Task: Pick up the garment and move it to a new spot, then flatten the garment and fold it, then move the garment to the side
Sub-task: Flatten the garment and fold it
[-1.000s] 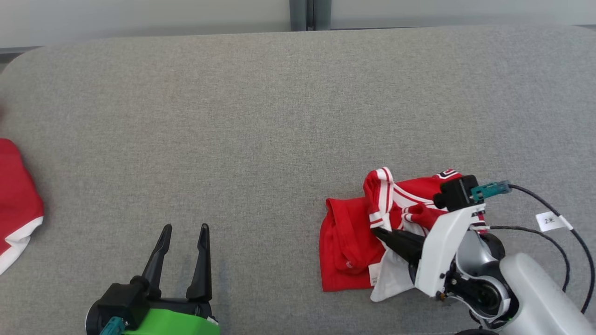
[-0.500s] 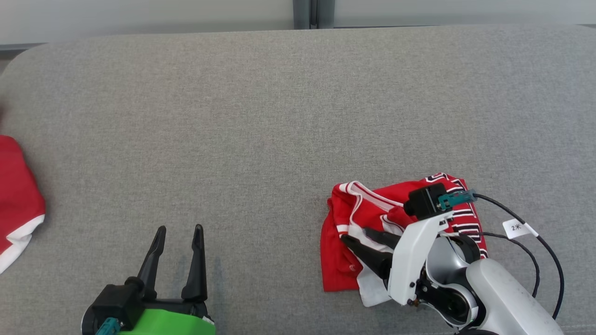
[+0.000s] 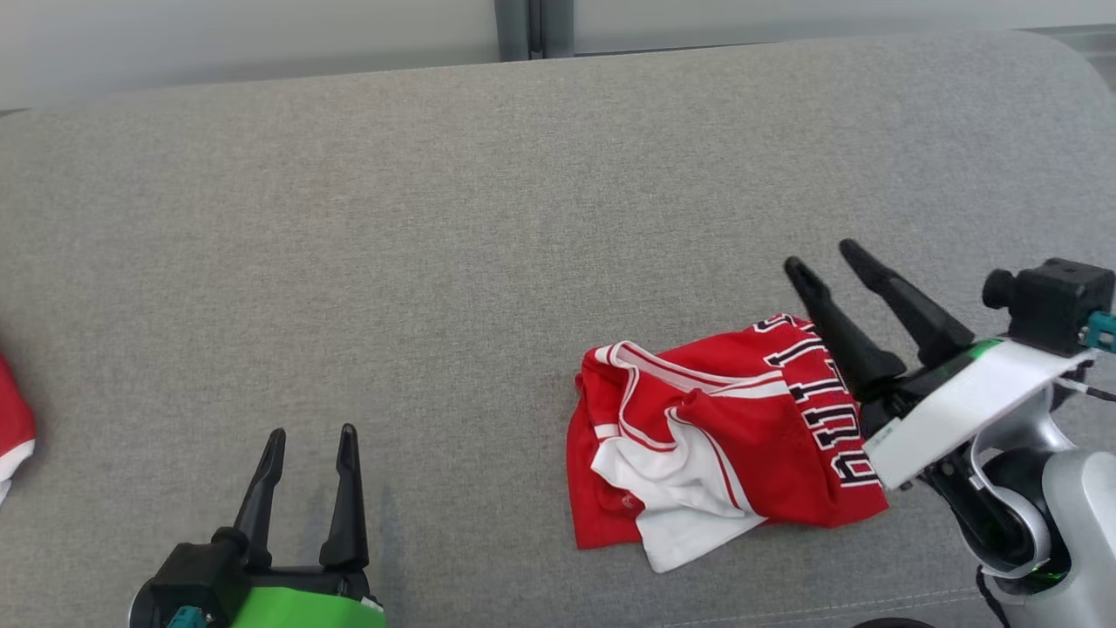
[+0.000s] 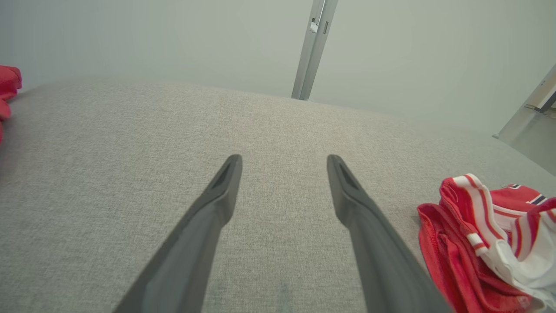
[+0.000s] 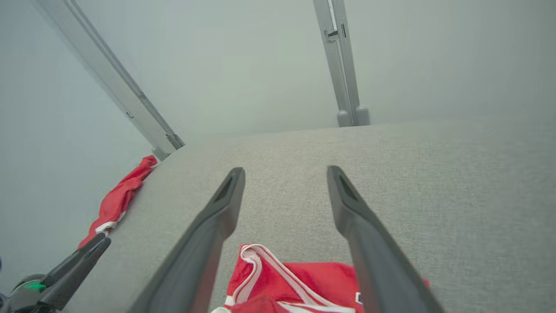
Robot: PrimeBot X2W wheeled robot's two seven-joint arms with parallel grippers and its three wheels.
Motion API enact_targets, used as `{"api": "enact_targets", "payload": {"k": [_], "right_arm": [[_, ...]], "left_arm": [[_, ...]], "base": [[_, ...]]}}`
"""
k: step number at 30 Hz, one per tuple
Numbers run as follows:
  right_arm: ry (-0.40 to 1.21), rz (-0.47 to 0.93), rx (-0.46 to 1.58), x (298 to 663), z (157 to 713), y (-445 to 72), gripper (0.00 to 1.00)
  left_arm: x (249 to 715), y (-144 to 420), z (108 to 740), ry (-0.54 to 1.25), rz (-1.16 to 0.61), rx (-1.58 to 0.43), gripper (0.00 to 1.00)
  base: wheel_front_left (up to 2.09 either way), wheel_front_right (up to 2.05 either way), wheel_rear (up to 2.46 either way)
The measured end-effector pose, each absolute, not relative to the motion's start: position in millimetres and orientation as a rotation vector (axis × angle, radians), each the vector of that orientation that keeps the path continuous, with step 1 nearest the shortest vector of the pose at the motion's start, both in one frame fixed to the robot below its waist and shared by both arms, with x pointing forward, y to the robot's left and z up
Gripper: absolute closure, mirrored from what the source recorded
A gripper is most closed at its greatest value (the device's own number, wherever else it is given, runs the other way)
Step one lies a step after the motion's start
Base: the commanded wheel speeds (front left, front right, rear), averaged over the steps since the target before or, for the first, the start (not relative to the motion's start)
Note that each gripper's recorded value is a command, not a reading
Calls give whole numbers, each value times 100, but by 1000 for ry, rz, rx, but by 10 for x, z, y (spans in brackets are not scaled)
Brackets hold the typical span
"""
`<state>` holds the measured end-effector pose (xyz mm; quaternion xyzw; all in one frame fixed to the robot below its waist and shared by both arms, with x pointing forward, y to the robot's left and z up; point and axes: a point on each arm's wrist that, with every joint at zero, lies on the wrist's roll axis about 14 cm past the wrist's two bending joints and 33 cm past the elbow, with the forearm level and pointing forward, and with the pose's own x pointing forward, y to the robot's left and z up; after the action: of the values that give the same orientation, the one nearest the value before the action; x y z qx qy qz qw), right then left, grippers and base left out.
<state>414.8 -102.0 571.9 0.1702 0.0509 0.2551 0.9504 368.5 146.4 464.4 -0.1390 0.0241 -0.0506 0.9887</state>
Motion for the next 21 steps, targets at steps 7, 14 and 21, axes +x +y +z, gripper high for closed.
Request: {"api": "enact_targets", "payload": {"k": [7, 14, 21], "right_arm": [[62, 377, 152, 4191, 5174, -1425, 100], [115, 325, -2, 4251, 4533, -1653, 100], [152, 352, 15, 4255, 4369, -1446, 100]], "left_arm": [[3779, 1310, 4558, 74, -153, -272, 0], [3884, 1246, 4463, 96, -179, -255, 0], [3889, 1294, 4412, 108, -168, -249, 0]], "base": [[0, 0, 0], [0, 0, 0], [0, 0, 0]]}}
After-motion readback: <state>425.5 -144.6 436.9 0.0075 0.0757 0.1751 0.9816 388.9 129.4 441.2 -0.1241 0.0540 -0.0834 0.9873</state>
